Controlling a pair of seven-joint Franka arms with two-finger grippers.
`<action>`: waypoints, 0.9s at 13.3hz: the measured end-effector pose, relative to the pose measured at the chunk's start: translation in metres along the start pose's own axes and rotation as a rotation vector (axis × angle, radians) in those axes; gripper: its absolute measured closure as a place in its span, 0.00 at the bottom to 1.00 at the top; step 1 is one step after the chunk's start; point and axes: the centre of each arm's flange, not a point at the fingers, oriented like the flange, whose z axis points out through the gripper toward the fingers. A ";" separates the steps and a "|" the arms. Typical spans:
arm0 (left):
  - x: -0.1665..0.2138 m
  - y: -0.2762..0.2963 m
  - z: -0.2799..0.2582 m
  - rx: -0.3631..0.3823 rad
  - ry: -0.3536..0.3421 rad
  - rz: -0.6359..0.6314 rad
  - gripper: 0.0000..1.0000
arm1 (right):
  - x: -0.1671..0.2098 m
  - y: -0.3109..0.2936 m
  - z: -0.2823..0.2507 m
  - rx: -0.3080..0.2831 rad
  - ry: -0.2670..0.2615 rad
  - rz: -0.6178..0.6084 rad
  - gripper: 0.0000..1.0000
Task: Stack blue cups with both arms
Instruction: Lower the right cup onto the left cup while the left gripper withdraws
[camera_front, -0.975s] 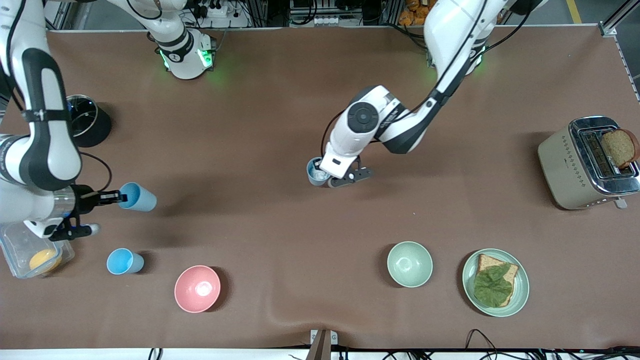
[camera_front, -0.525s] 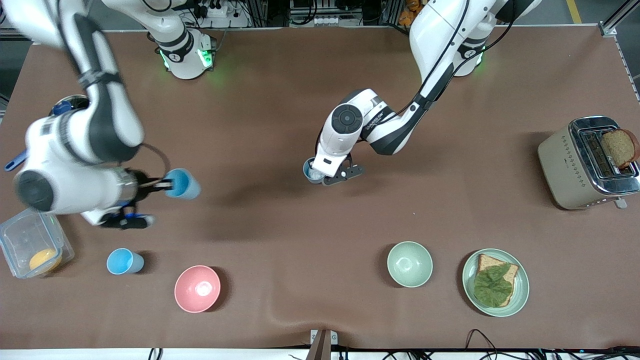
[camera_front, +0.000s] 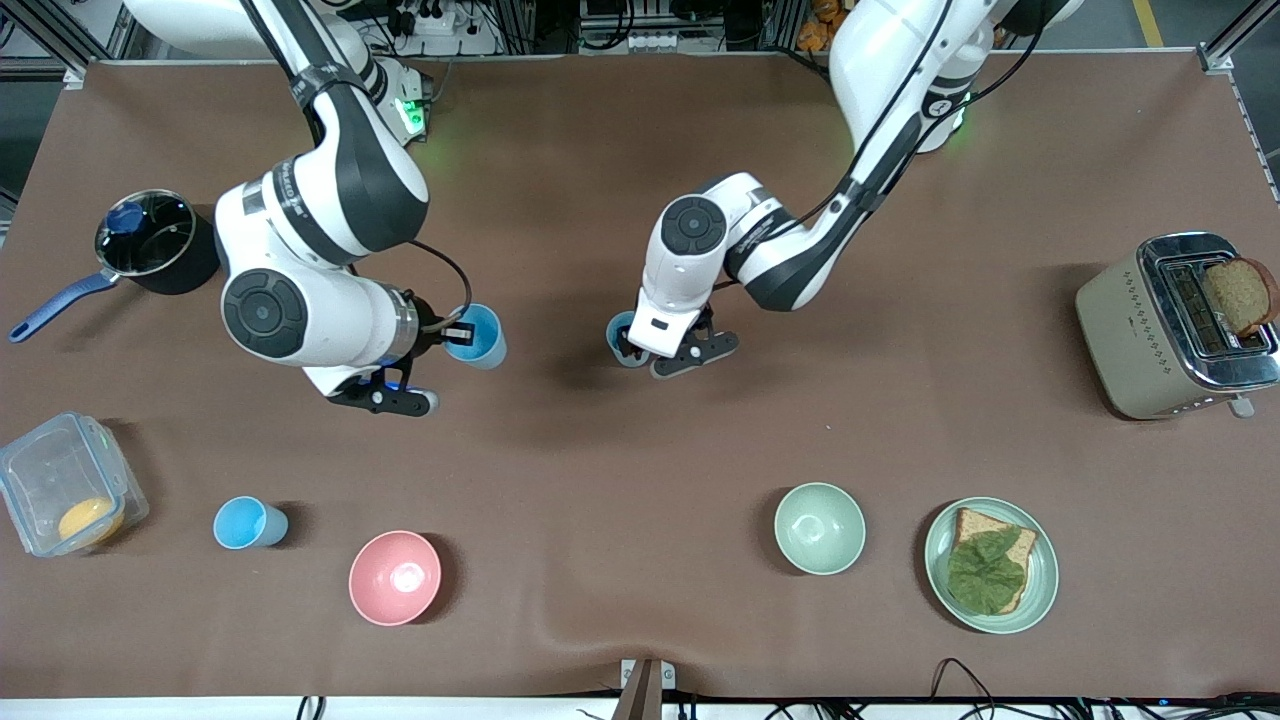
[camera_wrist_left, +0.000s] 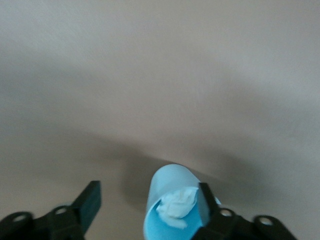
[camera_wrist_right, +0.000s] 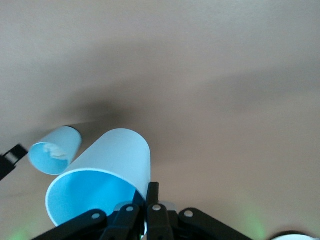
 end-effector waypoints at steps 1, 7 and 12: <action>0.012 -0.004 -0.026 -0.002 0.020 -0.016 0.00 | -0.005 -0.012 0.004 0.007 0.011 0.019 0.97; 0.099 -0.070 -0.170 0.012 0.137 -0.102 0.00 | -0.051 -0.103 0.052 0.053 0.057 0.079 0.97; 0.177 -0.158 -0.228 0.096 0.156 0.062 0.00 | -0.072 -0.153 0.122 0.036 0.065 0.114 0.97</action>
